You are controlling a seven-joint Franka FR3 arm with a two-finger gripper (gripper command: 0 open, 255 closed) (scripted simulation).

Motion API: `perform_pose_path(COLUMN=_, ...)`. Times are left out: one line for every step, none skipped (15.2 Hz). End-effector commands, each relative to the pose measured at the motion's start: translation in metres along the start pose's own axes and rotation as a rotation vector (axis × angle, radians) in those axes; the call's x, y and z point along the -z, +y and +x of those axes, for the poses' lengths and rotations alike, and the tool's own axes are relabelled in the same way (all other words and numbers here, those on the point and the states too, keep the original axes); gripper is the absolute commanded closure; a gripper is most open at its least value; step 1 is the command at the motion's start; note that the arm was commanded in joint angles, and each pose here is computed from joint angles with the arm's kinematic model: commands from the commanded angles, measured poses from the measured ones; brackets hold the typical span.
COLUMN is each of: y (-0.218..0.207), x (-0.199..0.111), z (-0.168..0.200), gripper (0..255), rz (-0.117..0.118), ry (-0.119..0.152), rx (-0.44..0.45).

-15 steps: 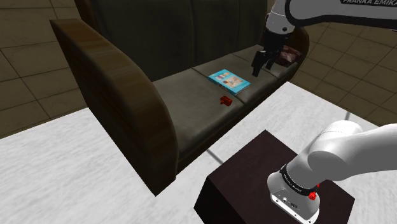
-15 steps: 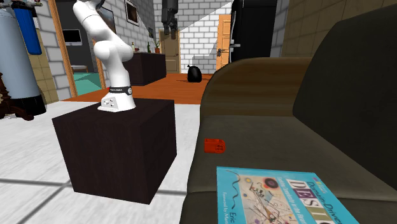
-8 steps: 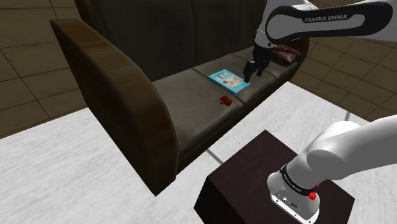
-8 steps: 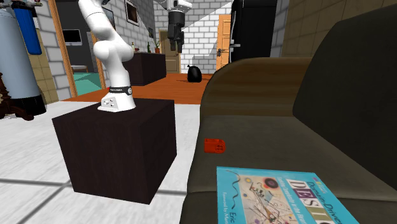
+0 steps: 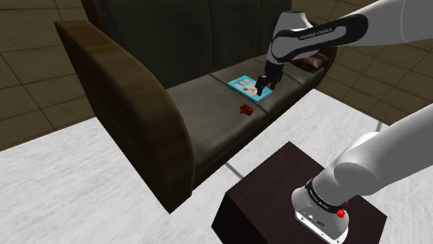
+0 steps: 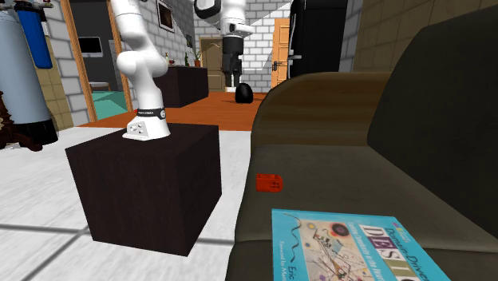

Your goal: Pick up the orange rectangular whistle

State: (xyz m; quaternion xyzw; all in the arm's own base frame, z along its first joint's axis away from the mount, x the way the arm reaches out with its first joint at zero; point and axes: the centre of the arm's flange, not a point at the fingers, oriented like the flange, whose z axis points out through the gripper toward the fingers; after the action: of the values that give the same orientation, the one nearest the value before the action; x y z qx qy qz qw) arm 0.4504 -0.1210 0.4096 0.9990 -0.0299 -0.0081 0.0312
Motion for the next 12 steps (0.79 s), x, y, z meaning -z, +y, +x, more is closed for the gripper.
perform_pose_path(y=0.013, x=-0.024, z=0.015, gripper=0, rz=0.004, ry=0.002, rx=-0.008)
perform_pose_path(y=0.017, x=-0.034, z=0.022, gripper=0, rz=0.006, ry=0.002, rx=-0.012)
perform_pose_path(y=0.022, x=-0.045, z=0.028, gripper=0, rz=0.008, ry=0.002, rx=-0.015)
perform_pose_path(y=0.027, x=-0.055, z=0.035, gripper=0, rz=0.011, ry=0.002, rx=-0.019)
perform_pose_path(y=0.032, x=-0.065, z=0.042, gripper=0, rz=0.013, ry=0.002, rx=-0.023)
perform_pose_path(y=0.037, x=-0.076, z=0.049, gripper=0, rz=0.015, ry=0.002, rx=-0.027)
perform_pose_path(y=0.042, x=-0.086, z=0.056, gripper=0, rz=0.018, ry=0.002, rx=-0.031)
perform_pose_path(y=0.047, x=-0.097, z=0.062, gripper=0, rz=0.020, ry=0.002, rx=-0.034)
perform_pose_path(y=0.052, x=-0.107, z=0.069, gripper=0, rz=0.022, ry=0.003, rx=-0.038)
perform_pose_path(y=0.057, x=-0.117, z=0.076, gripper=0, rz=0.025, ry=0.003, rx=-0.042)
perform_pose_path(y=0.062, x=-0.128, z=0.082, gripper=0, rz=0.027, ry=0.003, rx=-0.046)
perform_pose_path(y=0.067, x=-0.138, z=0.089, gripper=0, rz=0.029, ry=0.003, rx=-0.049)
